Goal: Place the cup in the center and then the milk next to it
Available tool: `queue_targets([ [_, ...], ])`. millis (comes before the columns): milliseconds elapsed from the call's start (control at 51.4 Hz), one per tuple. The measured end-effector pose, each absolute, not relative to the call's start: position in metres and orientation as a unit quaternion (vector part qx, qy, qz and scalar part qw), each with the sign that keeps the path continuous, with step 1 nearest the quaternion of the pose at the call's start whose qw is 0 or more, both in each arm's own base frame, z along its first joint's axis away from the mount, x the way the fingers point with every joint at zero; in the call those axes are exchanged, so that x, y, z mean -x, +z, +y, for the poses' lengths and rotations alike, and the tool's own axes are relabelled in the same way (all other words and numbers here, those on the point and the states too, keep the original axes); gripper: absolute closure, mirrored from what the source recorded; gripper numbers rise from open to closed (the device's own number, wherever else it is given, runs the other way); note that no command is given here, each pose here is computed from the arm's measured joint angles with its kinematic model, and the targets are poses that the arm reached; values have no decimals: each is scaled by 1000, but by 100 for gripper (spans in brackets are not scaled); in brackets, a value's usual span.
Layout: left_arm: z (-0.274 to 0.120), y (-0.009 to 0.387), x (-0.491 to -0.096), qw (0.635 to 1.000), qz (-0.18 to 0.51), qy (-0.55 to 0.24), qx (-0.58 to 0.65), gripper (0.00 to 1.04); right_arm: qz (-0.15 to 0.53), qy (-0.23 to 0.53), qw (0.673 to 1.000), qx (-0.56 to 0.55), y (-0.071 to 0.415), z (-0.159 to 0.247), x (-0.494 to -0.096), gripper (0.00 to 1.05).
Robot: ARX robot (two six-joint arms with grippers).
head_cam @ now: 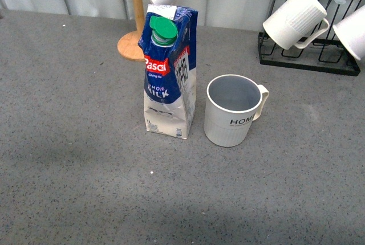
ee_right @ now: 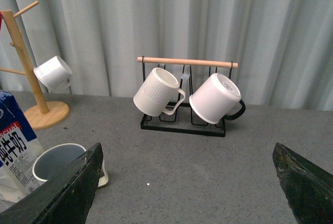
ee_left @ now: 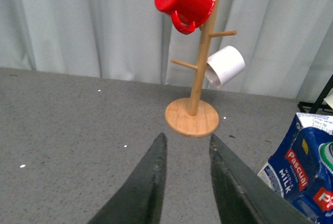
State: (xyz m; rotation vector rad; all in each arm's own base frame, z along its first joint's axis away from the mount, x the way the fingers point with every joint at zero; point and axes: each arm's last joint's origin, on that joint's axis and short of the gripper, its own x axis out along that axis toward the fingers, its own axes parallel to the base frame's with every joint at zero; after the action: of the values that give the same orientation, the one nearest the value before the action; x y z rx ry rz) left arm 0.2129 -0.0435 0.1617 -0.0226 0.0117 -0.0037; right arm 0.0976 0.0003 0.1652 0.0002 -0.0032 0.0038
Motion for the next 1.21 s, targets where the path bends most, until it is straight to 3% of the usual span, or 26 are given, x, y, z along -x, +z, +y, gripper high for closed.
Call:
queue_targets([
  [136,-32,162,-196,1000,7,-3,8,101,-2,2,1000,0,165,0,-98,9],
  [545,-3,163,-151,1000,7,-9,3,101,-2,2,1000,0,165,0,-98,9],
  [1206,0,173,-125,1000,-10,0,4,101,-2,2,1000,0,165,0,-98,9],
])
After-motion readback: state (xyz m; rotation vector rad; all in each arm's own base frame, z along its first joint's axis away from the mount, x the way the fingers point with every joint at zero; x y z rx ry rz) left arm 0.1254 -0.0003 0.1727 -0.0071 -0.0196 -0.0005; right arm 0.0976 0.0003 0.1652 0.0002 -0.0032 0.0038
